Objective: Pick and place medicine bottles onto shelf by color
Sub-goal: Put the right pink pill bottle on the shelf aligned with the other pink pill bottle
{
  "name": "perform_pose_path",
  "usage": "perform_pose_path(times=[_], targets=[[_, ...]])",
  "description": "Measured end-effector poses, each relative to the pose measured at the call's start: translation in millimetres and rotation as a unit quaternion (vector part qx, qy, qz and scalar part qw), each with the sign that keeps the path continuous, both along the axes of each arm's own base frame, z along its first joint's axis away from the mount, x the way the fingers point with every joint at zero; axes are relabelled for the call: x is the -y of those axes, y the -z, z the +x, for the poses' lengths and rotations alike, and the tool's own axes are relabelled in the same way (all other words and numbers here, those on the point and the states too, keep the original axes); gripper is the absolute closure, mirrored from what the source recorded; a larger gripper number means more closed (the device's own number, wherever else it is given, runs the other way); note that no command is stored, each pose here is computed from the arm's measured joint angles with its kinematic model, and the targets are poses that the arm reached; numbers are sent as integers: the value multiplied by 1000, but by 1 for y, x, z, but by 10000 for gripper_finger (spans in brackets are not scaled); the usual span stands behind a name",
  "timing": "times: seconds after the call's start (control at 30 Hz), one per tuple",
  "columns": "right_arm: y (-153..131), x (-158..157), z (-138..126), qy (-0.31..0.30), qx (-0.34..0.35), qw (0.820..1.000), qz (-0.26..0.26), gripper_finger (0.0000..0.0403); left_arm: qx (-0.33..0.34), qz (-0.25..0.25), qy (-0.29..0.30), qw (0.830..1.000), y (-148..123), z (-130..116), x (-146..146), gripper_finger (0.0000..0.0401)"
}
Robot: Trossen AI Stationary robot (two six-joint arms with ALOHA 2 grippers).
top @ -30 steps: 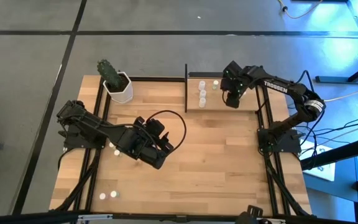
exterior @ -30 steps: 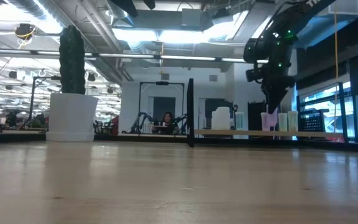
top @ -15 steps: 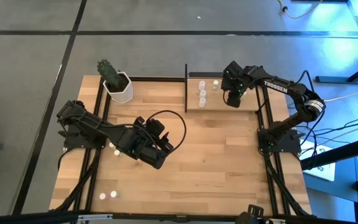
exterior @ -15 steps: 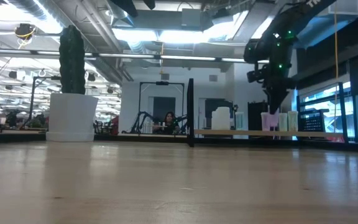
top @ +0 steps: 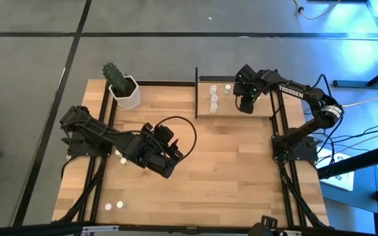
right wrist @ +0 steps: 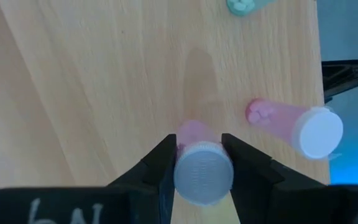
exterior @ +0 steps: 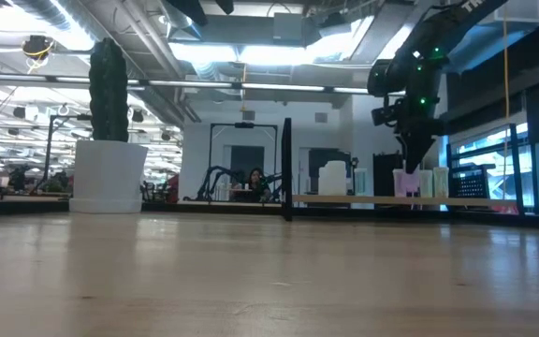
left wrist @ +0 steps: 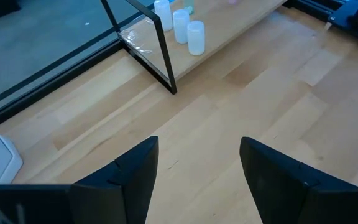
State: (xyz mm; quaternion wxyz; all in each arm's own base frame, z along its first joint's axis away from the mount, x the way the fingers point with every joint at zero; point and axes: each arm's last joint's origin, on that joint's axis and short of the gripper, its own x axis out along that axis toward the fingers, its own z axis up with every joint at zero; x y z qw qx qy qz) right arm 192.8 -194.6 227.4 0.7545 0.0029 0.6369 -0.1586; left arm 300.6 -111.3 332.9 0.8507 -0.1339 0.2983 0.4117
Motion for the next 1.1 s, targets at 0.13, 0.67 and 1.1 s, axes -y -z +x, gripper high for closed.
perform_pose_path(times=[0.13,0.67,1.1], targets=[[0,0,0,2,-7,1000,-7,281,0,0,0,1000,0,0,0,181],[0,2,-1,9,-2,1000,-8,281,0,0,0,1000,0,0,0,181],[0,1,0,-1,18,1000,8,281,1,0,-2,1000,0,0,-1,181]])
